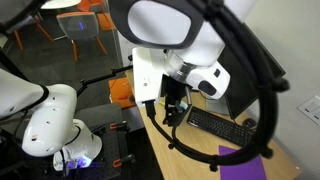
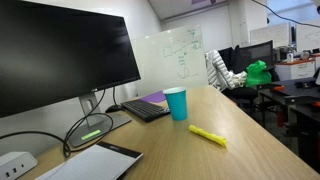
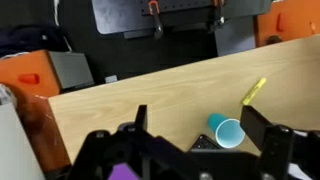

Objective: Put the highlighter inside the cup

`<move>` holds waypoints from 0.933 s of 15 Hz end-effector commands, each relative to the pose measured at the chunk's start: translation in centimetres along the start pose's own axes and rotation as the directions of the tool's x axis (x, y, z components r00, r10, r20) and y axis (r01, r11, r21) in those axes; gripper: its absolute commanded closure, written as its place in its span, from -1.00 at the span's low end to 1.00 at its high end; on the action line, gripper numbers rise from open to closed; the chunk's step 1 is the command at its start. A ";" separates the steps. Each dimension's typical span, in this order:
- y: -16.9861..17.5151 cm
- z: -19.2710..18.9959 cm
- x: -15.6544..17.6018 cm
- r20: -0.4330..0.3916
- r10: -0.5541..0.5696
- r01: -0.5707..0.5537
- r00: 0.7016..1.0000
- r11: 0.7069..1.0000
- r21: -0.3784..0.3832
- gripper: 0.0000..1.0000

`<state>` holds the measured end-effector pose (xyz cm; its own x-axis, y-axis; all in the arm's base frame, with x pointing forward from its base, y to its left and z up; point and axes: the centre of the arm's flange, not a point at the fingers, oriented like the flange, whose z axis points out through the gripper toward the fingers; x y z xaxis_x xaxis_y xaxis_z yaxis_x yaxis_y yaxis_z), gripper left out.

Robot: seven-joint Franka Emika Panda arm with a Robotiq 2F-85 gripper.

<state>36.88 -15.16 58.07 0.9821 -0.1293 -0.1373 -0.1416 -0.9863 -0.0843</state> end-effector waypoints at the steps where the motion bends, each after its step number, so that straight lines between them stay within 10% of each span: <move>1: 0.0 0.0 0.0 -0.001 0.000 0.000 1.000 1.000 0.000 -1.00; 6: -1.7 1.1 0.5 -0.020 0.021 -0.021 1.000 1.000 0.001 -1.00; 14: -19.5 14.0 2.7 -0.047 0.211 -0.212 0.976 0.976 -0.037 -1.00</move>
<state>40.29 1.31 49.11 0.9524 -0.2642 -0.1520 -0.2723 -0.9616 -0.0349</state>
